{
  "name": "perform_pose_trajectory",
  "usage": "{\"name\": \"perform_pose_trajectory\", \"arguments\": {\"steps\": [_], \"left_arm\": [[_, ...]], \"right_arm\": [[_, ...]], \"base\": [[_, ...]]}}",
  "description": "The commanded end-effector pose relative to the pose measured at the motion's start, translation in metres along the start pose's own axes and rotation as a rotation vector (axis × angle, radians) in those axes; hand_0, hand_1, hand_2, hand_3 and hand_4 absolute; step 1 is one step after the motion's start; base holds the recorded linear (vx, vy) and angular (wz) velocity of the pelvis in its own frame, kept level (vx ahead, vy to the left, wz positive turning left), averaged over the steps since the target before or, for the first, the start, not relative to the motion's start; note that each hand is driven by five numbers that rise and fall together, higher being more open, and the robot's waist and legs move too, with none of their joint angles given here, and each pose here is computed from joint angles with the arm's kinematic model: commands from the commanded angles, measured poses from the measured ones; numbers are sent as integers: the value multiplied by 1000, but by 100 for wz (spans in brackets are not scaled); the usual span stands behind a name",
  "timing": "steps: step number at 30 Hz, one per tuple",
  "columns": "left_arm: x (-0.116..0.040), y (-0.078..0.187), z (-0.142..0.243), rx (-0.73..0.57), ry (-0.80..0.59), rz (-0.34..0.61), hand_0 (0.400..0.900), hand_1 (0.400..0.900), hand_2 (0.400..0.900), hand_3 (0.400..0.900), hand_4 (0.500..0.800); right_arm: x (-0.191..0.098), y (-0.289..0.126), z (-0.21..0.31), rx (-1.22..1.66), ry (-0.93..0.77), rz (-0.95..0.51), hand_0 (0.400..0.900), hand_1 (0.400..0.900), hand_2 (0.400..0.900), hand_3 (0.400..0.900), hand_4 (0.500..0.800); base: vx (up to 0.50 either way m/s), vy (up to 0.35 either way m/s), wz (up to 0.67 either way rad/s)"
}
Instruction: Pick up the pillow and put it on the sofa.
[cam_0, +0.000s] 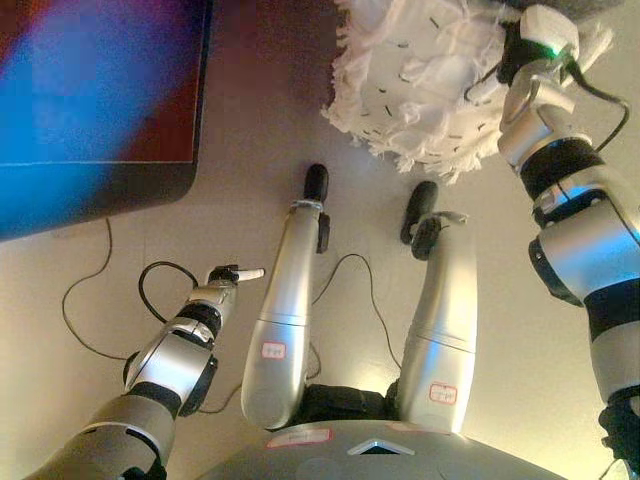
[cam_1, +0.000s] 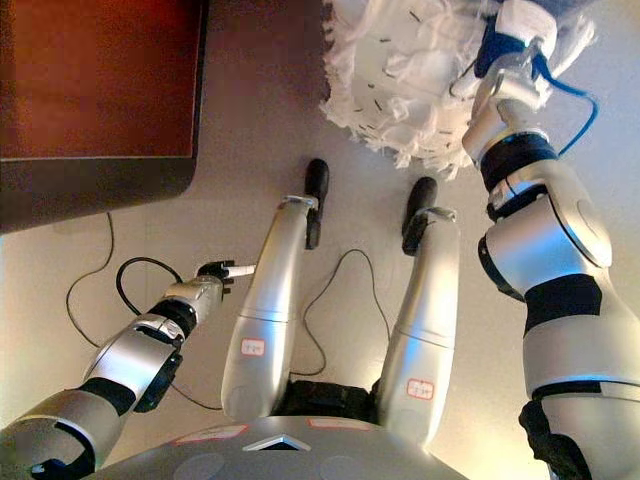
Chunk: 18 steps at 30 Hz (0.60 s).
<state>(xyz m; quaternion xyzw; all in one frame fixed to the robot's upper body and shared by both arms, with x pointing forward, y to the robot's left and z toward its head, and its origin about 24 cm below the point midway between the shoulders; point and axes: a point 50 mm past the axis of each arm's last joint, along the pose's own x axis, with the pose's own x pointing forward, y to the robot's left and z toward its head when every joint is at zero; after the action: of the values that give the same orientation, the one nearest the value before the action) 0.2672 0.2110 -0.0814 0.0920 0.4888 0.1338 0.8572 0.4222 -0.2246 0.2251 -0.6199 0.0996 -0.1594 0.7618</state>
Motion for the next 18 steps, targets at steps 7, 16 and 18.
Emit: {"name": "perform_pose_trajectory", "arguments": {"steps": [7,16,18], "left_arm": [[7,23,-63,-25,140,69,900,900,900,900,800],[8,32,-77,-49,134,62,900,900,900,900,800],[8,33,-77,-48,120,60,900,900,900,900,800]], "right_arm": [[0,-27,15,86,-108,86,822,822,822,822,753],[2,-40,10,117,-165,99,400,400,400,400,500],[2,-42,7,119,-164,95,400,400,400,400,500]], "base": [[-12,43,2],[-2,7,4],[0,0,0]]}}
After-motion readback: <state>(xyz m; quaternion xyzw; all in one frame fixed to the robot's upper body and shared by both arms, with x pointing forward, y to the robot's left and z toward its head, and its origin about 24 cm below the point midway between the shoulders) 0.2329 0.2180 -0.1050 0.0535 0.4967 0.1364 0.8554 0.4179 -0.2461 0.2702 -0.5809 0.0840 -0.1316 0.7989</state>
